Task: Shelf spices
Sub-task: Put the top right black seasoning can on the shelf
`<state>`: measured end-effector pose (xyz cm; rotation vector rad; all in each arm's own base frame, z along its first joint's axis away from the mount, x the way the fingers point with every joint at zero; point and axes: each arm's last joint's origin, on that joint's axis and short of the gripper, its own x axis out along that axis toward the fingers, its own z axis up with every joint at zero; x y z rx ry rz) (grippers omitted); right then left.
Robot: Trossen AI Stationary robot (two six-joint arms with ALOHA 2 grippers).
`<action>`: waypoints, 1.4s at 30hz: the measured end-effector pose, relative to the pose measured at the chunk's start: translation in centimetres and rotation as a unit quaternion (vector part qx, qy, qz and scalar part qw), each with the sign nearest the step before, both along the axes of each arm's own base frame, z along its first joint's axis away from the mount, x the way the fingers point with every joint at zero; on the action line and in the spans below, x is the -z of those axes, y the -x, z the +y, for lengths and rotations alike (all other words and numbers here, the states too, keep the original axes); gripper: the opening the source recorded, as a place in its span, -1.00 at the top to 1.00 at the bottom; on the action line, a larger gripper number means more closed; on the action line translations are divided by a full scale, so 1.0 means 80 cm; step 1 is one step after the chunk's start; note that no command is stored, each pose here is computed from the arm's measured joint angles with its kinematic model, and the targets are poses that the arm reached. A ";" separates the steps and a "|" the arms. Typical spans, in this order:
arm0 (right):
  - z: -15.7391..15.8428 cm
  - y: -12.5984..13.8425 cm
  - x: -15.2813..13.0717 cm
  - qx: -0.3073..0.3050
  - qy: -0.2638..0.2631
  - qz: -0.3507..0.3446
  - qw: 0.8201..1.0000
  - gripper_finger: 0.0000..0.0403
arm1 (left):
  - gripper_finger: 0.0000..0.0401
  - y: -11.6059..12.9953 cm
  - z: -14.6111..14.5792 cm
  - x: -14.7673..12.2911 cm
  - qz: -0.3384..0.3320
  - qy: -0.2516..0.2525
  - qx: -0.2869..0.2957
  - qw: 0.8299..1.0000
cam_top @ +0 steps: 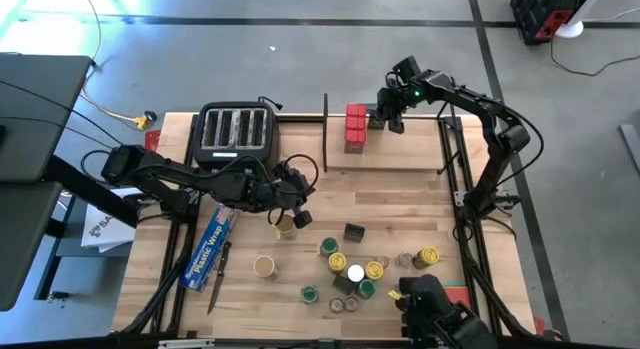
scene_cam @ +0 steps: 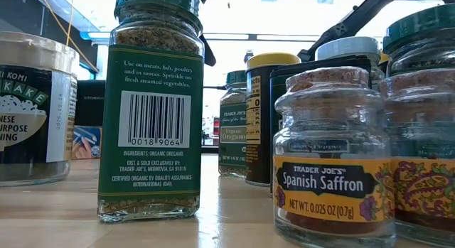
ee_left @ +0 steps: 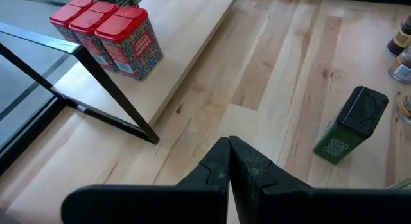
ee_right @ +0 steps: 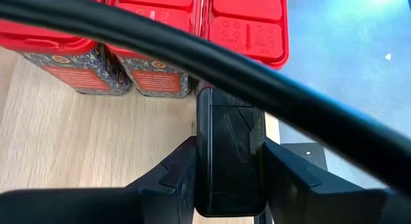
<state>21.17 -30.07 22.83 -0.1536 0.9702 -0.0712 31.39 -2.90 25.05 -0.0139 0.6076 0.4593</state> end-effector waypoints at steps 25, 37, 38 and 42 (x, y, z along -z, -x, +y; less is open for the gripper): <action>-0.003 -0.002 -0.001 0.002 0.012 -0.008 1.000 -0.02 | 1.00 0.000 0.000 0.000 -0.001 0.001 0.001 1.000; -0.003 -0.004 -0.002 -0.021 0.036 -0.009 0.999 -0.14 | 1.00 0.000 0.000 0.000 -0.001 0.002 0.002 1.000; -0.003 -0.005 -0.002 -0.028 0.040 -0.008 0.999 -0.14 | 1.00 0.000 0.000 0.000 -0.001 0.002 0.002 1.000; 0.000 -0.009 -0.002 -0.049 0.060 0.005 0.997 -0.14 | 1.00 0.000 0.000 0.000 -0.001 0.002 0.002 1.000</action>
